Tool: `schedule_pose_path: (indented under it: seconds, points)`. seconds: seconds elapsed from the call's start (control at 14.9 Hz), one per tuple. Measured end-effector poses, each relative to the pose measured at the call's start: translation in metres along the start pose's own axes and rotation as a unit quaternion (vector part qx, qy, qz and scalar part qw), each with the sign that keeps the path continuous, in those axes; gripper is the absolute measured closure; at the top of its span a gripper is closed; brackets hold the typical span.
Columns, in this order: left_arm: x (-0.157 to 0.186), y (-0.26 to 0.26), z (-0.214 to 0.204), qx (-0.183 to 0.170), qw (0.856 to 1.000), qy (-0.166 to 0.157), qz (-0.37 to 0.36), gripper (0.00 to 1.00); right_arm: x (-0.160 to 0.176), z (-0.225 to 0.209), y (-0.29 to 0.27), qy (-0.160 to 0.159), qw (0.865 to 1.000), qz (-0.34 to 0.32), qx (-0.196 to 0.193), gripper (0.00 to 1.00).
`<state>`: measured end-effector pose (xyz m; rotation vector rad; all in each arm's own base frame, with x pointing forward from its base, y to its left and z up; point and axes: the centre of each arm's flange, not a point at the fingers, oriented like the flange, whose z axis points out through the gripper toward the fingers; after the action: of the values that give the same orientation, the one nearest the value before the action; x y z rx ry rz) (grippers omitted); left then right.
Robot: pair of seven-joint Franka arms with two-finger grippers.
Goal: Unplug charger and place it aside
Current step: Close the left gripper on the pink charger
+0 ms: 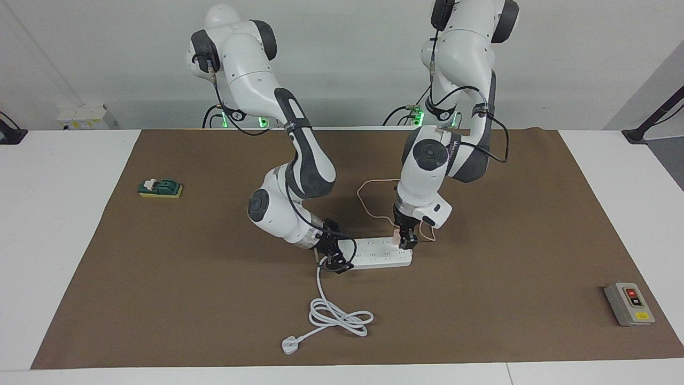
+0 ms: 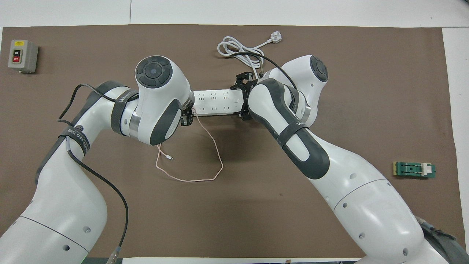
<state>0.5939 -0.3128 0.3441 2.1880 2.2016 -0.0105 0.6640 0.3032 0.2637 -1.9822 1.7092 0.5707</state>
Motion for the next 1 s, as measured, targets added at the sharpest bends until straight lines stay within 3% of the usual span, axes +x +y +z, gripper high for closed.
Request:
schedule_pose_path:
  seconds: [1.0]
  points:
    - [-0.001, 0.002, -0.018, 0.005, 1.0, 0.006, 0.007, 0.69, 0.0, 0.0, 0.0, 0.0, 1.0, 0.0, 0.0, 0.07]
